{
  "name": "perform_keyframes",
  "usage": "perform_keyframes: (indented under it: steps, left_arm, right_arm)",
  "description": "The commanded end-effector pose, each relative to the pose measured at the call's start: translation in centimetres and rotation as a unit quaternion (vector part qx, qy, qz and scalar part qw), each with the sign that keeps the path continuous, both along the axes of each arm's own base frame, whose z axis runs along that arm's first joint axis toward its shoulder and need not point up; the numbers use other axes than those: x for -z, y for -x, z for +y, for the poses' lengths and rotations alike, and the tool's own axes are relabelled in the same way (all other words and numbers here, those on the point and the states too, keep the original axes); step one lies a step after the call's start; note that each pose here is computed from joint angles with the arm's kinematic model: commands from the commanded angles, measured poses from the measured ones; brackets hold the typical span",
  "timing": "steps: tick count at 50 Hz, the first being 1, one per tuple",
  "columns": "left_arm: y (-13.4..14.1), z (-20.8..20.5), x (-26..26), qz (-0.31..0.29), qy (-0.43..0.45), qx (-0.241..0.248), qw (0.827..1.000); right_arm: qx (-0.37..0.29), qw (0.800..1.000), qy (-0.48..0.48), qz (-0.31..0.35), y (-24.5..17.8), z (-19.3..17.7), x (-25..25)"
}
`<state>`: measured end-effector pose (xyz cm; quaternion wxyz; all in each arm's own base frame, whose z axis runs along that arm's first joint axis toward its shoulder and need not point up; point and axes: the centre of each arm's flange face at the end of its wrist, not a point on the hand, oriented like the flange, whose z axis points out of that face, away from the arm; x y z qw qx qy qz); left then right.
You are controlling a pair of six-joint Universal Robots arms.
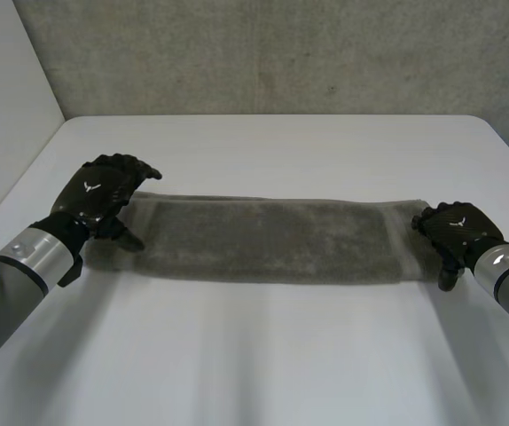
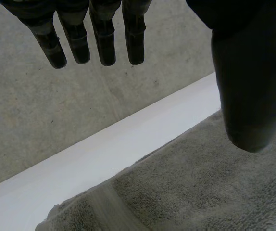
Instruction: Fold the towel.
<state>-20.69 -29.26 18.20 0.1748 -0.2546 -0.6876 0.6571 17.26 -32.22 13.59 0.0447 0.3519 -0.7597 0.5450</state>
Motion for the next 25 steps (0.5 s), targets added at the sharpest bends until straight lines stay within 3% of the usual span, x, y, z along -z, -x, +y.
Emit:
perform_keyframes:
  steps: [1,17,25]
  left_arm:
    - [-0.1,-0.1,0.0,0.000,0.001,-0.003,1.000]
    - [-0.1,0.5,0.6,-0.001,-0.009,-0.001,1.000]
    - [-0.1,0.6,0.4,-0.001,-0.007,-0.001,1.000]
  right_arm:
    - [0.004,1.000,-0.011,0.000,0.2,-0.2,0.7]
    - [0.036,0.999,0.036,0.009,3.4,-2.7,-0.8]
    - [0.088,0.982,0.140,0.091,8.7,-6.5,-6.0]
